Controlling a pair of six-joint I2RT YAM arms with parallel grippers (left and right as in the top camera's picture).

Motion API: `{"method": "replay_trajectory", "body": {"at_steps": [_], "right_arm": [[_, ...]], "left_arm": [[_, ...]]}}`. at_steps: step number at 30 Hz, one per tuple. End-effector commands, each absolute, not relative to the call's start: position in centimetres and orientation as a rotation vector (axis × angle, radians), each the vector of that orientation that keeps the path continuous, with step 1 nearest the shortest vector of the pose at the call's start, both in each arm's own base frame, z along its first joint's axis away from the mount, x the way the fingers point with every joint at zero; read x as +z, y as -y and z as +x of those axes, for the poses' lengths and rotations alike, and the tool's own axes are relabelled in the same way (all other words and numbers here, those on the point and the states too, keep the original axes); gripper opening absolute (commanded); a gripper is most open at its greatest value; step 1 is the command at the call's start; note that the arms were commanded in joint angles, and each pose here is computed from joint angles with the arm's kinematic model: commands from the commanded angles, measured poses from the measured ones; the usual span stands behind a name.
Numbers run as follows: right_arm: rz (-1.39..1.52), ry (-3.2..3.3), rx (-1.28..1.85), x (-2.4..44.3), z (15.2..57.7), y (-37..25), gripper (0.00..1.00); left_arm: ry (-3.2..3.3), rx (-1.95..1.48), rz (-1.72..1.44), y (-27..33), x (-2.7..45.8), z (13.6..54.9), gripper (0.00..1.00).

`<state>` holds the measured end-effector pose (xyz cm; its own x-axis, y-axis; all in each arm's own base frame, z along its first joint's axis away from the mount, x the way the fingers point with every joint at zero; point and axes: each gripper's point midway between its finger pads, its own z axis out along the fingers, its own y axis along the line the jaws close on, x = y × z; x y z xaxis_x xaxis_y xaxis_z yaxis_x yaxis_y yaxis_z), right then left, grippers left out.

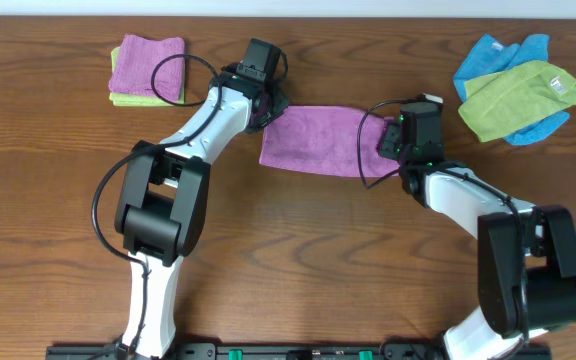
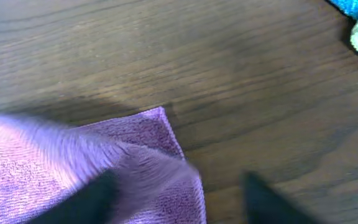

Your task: Fold the cloth

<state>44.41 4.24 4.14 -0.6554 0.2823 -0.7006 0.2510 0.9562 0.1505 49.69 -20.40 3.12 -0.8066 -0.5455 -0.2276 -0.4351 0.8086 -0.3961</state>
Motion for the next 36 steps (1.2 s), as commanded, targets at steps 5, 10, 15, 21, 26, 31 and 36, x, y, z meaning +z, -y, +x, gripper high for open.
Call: {"method": "replay_trajectory", "body": {"at_steps": [5,10,15,21,26,31,36], "right_arm": [[0.370,-2.315,0.056,4.1,44.8,-4.2,0.99],[0.360,-2.312,0.084,4.6,44.8,-4.5,0.99],[0.360,-2.321,0.082,6.5,43.7,-4.3,0.99],[0.372,-2.534,0.024,4.4,39.0,-3.5,0.99],[0.292,-2.604,0.012,2.8,38.3,-3.7,0.99],[0.294,-2.577,0.050,2.7,39.2,-3.9,0.99],[0.302,-2.586,0.046,2.6,39.0,-3.7,0.99]], "left_arm": [[-2.701,-0.453,-0.719,20.3,2.6,49.3,0.87],[-2.715,-0.473,-0.708,20.6,2.8,49.0,0.96],[-2.708,-0.471,-0.662,19.7,5.2,48.8,0.95],[-2.804,-0.413,-0.635,18.5,6.6,46.0,0.95],[-2.873,-0.453,-0.631,20.3,6.3,44.1,0.95],[-2.831,-0.644,-0.571,24.3,7.4,44.6,0.95],[-2.797,-0.680,-0.556,25.6,7.9,45.0,0.95]]}}
